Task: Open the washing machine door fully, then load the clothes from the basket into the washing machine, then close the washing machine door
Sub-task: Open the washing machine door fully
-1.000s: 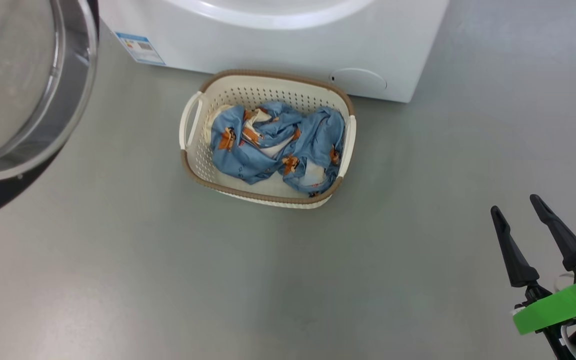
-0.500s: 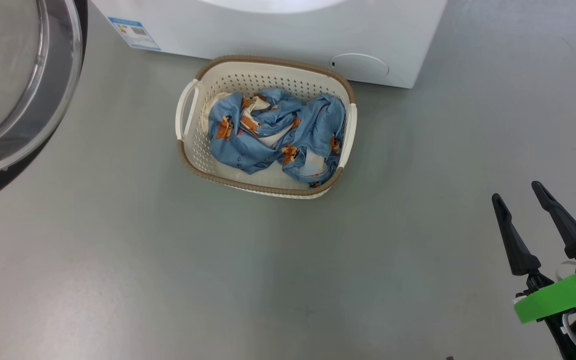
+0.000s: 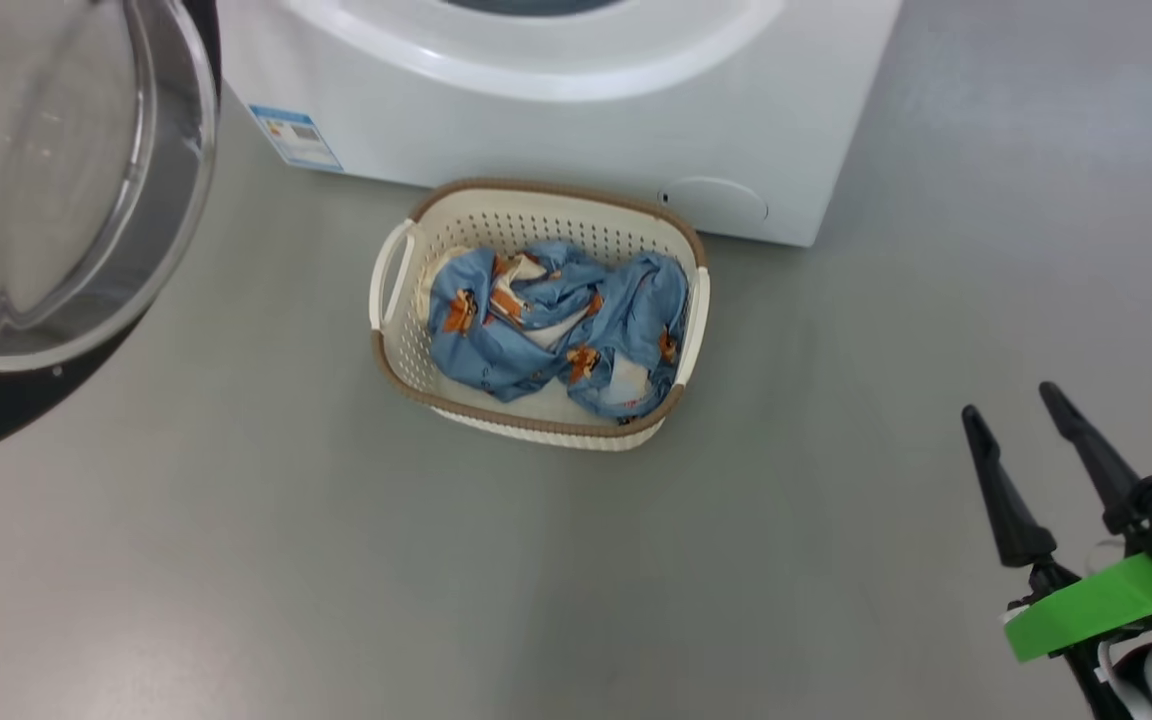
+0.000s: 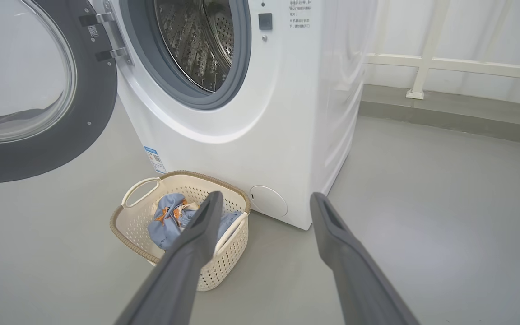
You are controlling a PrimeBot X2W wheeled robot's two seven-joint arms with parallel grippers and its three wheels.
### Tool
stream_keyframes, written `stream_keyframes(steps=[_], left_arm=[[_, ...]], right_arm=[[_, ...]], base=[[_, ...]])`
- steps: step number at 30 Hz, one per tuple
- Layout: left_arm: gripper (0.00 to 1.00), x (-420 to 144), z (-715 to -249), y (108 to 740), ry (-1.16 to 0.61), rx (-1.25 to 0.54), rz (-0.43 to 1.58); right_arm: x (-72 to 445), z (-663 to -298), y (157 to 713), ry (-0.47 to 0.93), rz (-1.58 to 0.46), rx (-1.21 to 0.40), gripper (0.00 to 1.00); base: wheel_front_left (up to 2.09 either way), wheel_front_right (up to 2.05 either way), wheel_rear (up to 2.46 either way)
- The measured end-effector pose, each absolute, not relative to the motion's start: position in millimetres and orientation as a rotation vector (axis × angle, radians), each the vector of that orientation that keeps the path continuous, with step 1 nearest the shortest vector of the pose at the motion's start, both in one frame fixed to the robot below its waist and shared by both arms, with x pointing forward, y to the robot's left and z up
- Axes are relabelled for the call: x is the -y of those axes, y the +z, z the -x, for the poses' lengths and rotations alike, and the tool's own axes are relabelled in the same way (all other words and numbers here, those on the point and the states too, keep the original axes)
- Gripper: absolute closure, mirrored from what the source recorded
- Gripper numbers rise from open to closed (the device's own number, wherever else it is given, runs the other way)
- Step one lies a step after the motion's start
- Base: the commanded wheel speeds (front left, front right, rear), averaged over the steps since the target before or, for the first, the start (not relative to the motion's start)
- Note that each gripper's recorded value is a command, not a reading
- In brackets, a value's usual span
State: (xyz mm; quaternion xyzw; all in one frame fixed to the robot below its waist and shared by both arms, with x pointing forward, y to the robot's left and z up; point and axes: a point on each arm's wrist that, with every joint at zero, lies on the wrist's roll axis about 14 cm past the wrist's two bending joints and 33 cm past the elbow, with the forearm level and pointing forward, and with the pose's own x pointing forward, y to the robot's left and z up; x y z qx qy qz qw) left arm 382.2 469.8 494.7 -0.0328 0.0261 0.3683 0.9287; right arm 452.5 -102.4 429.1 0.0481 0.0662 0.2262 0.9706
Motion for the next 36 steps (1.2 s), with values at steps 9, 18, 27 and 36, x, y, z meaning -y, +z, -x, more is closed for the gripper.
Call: stream_keyframes(steps=[9, 18, 27, 36], left_arm=[[1.00, -452.3, -360.5, 504.3, 0.699, -0.012, 0.081], [0.51, -429.1, -338.3, 505.5, 0.617, -0.005, 0.049], [0.00, -388.2, -336.7, 498.4, 0.499, -0.002, 0.030], [0.00, -328.8, -360.3, 494.7, 0.317, 0.006, 0.045]], right_arm=[[95.7, -436.2, 451.1, 0.464, -0.109, -0.097, 0.00], [95.0, -415.0, 470.8, 0.451, -0.126, -0.061, 0.00], [115.1, -397.2, 481.7, 0.385, -0.131, -0.035, 0.00], [137.7, -381.0, 485.9, 0.315, -0.134, -0.021, 0.00]], base=[[0.00, 0.00, 0.00], [0.00, 0.00, 0.00], [0.00, 0.00, 0.00], [0.00, 0.00, 0.00]])
